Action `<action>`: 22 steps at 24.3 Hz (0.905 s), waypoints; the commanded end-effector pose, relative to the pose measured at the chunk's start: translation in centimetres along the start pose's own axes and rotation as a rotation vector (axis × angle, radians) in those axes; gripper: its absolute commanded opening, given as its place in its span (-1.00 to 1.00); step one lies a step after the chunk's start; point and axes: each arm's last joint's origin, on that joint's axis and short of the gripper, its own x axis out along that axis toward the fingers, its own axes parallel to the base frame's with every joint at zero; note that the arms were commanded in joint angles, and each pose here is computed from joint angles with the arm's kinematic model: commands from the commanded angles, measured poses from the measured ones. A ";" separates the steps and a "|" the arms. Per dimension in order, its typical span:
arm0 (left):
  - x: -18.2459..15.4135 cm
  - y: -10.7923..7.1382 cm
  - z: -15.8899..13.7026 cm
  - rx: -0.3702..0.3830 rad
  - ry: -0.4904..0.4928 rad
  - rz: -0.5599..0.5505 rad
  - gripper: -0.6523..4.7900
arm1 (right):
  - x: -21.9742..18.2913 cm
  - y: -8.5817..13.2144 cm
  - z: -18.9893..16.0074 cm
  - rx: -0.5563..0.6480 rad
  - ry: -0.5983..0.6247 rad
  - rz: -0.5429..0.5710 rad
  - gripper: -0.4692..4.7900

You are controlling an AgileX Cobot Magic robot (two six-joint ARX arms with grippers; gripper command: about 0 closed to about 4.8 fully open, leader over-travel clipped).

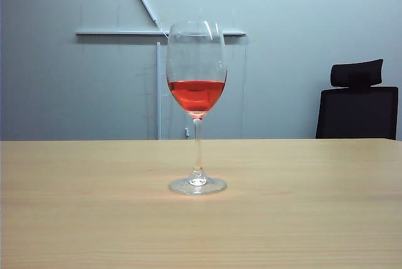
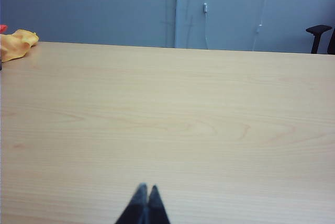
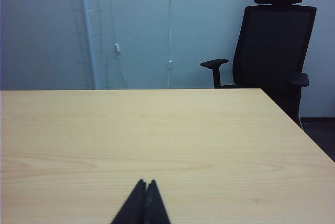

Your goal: Gently pick up the goblet, rotate it counterclockwise for two full turns (viewing from above), and then place it back on the table.

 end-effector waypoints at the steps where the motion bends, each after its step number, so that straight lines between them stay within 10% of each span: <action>1: 0.0 0.0 0.2 0.001 -0.008 -0.003 -0.78 | 0.0 0.0 0.1 0.000 -0.022 0.003 -0.84; 10: 0.0 -0.2 0.2 0.001 -0.008 -0.025 -0.78 | 0.0 0.1 0.3 0.068 -0.038 0.047 -0.84; 17: -0.5 -3.2 0.0 0.010 0.007 -0.330 -0.78 | 0.3 1.5 0.3 0.194 0.022 0.392 -0.84; 22: -1.0 -4.6 -0.2 0.022 0.039 -0.481 -0.78 | 3.0 4.5 1.5 0.042 0.161 0.626 -0.73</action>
